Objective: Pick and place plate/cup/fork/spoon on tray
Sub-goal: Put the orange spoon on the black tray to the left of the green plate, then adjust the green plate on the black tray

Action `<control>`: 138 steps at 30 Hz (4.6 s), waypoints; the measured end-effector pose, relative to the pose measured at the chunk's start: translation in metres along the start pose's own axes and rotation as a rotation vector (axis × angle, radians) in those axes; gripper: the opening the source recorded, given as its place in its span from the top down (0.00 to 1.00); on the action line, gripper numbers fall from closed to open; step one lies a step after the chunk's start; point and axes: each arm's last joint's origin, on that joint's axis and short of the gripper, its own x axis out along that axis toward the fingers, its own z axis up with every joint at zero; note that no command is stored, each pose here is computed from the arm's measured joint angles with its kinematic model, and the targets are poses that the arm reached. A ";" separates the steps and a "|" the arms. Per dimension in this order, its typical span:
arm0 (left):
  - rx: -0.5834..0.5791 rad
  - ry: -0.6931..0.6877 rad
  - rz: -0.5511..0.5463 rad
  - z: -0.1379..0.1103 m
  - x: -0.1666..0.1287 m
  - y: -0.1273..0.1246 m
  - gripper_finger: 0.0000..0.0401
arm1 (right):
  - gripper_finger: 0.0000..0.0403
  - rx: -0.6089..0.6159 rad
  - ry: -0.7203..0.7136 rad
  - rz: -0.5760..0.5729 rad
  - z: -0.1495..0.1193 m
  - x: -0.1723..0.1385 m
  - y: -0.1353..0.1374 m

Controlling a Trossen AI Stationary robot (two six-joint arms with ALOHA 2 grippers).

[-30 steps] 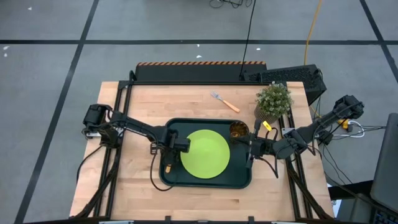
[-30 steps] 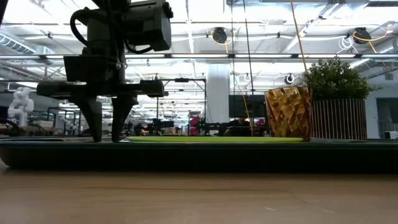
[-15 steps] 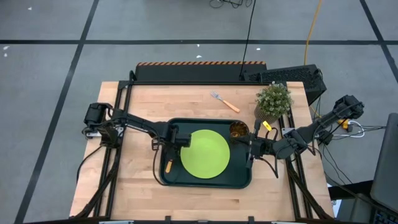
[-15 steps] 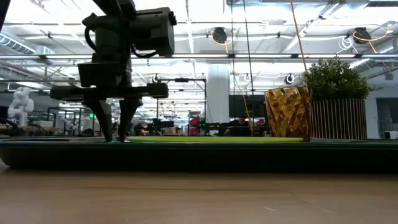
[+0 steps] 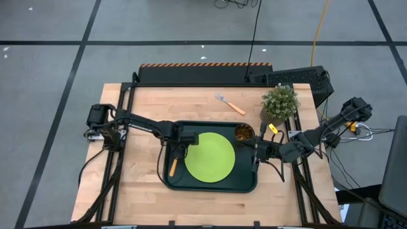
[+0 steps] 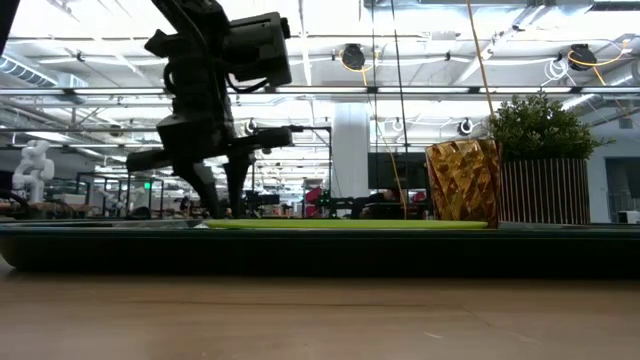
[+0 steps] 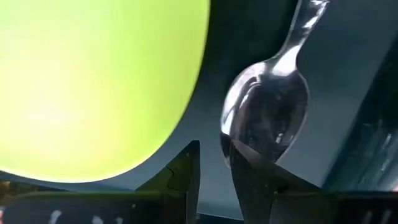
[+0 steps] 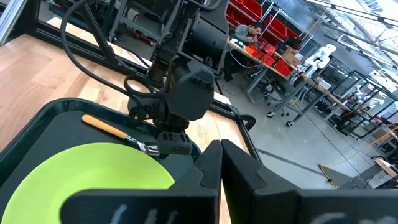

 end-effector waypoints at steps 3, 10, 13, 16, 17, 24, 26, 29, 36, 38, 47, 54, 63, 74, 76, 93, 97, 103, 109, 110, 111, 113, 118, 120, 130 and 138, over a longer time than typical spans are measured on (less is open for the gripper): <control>-0.002 0.001 0.001 -0.001 0.000 0.000 0.78 | 1.00 0.000 0.000 0.000 0.000 0.000 0.000; -0.009 0.003 0.001 -0.004 0.001 0.000 0.78 | 1.00 -0.001 0.000 0.000 0.000 0.000 0.000; -0.011 0.016 0.016 -0.005 0.001 0.002 0.78 | 1.00 -0.002 0.000 0.000 0.000 0.000 0.000; -0.017 0.019 0.009 -0.005 0.001 0.001 0.78 | 1.00 -0.003 0.001 0.000 0.000 0.000 0.000; -0.021 0.019 0.005 -0.005 0.001 0.001 0.78 | 1.00 -0.003 0.000 0.000 0.000 0.000 0.000; -0.061 0.022 -0.073 -0.005 0.001 -0.007 0.78 | 1.00 -0.002 0.000 0.000 0.000 0.000 0.000; -0.077 0.023 -0.092 -0.005 0.000 -0.009 0.78 | 1.00 -0.003 0.001 0.000 0.000 0.000 0.000; -0.095 0.024 -0.099 -0.005 0.000 -0.010 0.78 | 1.00 -0.002 0.001 0.000 0.000 0.000 0.000; -0.088 0.024 -0.097 -0.005 0.000 -0.009 0.78 | 1.00 -0.001 0.001 0.000 0.000 0.000 0.000; -0.077 0.025 -0.096 -0.005 0.000 -0.009 0.78 | 1.00 -0.001 0.000 0.000 0.000 0.000 0.000; -0.031 0.091 -0.061 -0.007 -0.003 -0.004 0.78 | 1.00 -0.004 0.001 0.000 0.000 0.000 0.000; -0.051 0.090 0.021 -0.002 -0.021 0.016 0.78 | 1.00 -0.007 0.001 0.000 0.000 0.000 0.000; -0.276 0.023 0.145 0.017 -0.050 0.039 0.78 | 1.00 -0.008 0.001 0.000 0.000 0.000 0.000; -1.360 -0.152 0.153 0.033 -0.077 0.052 0.78 | 1.00 0.005 -0.006 -0.004 0.001 0.000 0.000; -1.409 -0.103 0.083 0.030 -0.074 0.045 0.78 | 1.00 0.010 -0.013 -0.006 0.002 0.000 -0.001; -1.289 -0.013 -0.256 0.038 -0.041 0.016 0.78 | 1.00 -0.001 -0.024 -0.009 0.003 0.000 -0.001; -1.280 -0.017 -0.256 0.043 -0.035 0.017 0.78 | 1.00 -0.001 -0.025 -0.009 0.003 0.000 -0.001; -1.262 0.011 -0.305 0.052 -0.015 0.019 0.78 | 1.00 0.003 -0.029 -0.010 0.004 0.000 -0.001; -1.252 0.076 -0.315 0.052 -0.006 0.017 0.78 | 1.00 0.004 -0.029 -0.011 0.004 0.000 -0.001; -1.251 0.084 -0.301 0.052 -0.006 0.017 0.78 | 1.00 0.005 -0.030 -0.011 0.004 0.000 -0.001; -1.252 0.088 -0.289 0.051 -0.005 0.017 0.78 | 1.00 0.004 -0.030 -0.010 0.004 0.000 -0.001; -1.261 0.083 -0.269 0.051 -0.005 0.019 0.78 | 1.00 0.002 -0.029 -0.011 0.004 0.000 -0.001; -1.263 0.075 -0.261 0.051 -0.005 0.020 0.78 | 1.00 0.002 -0.030 -0.011 0.004 0.000 -0.001; -1.264 0.075 -0.261 0.051 -0.005 0.020 0.78 | 1.00 0.001 -0.030 -0.011 0.004 0.000 -0.001; -1.295 0.002 -0.190 0.053 -0.004 0.030 0.78 | 1.00 0.001 -0.030 -0.011 0.004 0.000 -0.001; -1.297 -0.007 -0.181 0.053 -0.005 0.031 0.78 | 1.00 -0.003 -0.029 -0.010 0.004 0.000 -0.001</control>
